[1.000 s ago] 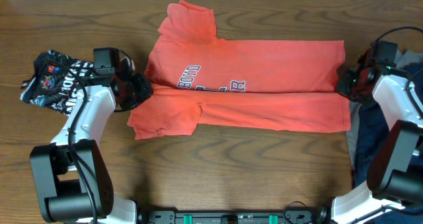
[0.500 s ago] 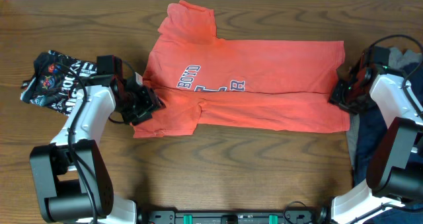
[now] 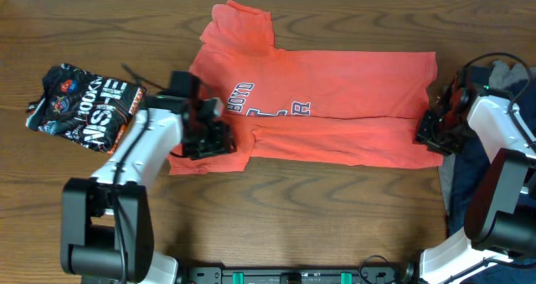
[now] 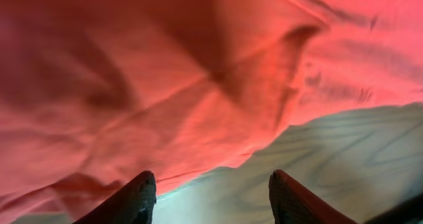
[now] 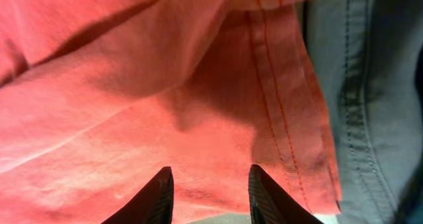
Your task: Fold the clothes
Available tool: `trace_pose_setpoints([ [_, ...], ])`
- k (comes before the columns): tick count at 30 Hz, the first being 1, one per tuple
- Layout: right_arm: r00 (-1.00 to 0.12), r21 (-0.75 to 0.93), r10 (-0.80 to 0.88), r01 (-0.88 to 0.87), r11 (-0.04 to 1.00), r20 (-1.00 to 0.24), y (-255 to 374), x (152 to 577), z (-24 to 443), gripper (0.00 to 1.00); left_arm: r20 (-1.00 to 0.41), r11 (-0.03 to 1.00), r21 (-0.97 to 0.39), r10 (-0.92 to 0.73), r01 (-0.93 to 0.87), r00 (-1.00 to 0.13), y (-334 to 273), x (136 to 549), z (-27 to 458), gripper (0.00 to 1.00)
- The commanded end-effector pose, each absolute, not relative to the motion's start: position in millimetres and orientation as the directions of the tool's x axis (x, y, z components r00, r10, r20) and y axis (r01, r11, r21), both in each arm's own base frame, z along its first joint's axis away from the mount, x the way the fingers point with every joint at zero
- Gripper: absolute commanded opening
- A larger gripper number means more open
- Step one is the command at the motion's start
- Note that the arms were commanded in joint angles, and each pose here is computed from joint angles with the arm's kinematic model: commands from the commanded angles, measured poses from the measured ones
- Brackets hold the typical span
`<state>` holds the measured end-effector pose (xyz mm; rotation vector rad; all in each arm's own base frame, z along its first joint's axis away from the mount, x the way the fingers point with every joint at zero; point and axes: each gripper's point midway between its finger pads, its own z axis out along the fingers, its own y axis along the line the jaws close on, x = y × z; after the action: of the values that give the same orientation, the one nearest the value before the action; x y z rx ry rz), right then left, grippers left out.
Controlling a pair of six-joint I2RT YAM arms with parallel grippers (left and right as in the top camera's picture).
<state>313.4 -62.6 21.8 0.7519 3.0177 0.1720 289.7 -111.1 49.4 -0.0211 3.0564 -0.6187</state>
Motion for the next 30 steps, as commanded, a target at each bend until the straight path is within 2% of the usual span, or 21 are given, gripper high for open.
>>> trace_pose_setpoints([
  [1,-0.894,0.103,0.449,0.447,0.889,0.004,-58.8,304.9,17.0,0.36,-0.049,0.938,-0.336,0.074,0.086,-0.996,-122.4,287.2,42.7,0.57],
  [10,-0.893,0.100,0.449,0.449,0.888,0.019,-56.9,296.1,6.3,0.36,-0.026,0.941,-0.261,0.216,0.215,-0.976,-154.4,274.0,17.0,0.58],
  [14,-0.893,0.100,0.449,0.448,0.888,0.016,-57.0,296.8,6.3,0.35,-0.008,0.957,-0.179,0.229,0.226,-0.973,-149.4,271.8,6.0,0.57],
  [15,-0.893,0.101,0.449,0.448,0.888,0.015,-57.0,296.9,6.3,0.35,-0.010,0.961,-0.162,0.227,0.226,-0.974,-147.3,272.7,5.4,0.54],
  [16,-0.893,0.101,0.449,0.448,0.888,0.015,-57.0,296.9,6.3,0.35,-0.015,0.964,-0.140,0.228,0.228,-0.973,-144.5,274.0,4.9,0.47],
  [17,-0.893,0.101,0.449,0.448,0.888,0.015,-57.0,296.9,6.3,0.35,-0.018,0.966,-0.129,0.225,0.226,-0.974,-142.7,275.1,4.9,0.38],
  [18,-0.894,0.101,0.449,0.448,0.888,0.015,-57.0,296.9,6.3,0.35,-0.023,0.967,-0.114,0.225,0.226,-0.974,-140.4,276.8,4.7,0.24],
  [20,-0.894,0.100,0.449,0.448,0.888,0.016,-57.0,296.8,6.3,0.35,-0.029,0.971,-0.086,0.221,0.223,-0.975,-135.8,279.0,4.2,0.08],
  [26,-0.894,0.100,0.449,0.448,0.888,0.014,-57.1,297.1,6.3,0.35,-0.089,0.977,-0.033,0.207,0.211,-0.974,-131.3,296.4,19.1,0.06],
  [30,-0.894,0.100,0.449,0.448,0.888,0.015,-57.1,297.0,6.3,0.35,-0.241,0.978,-0.014,0.198,0.208,-0.950,-138.6,334.3,58.8,0.06],
])
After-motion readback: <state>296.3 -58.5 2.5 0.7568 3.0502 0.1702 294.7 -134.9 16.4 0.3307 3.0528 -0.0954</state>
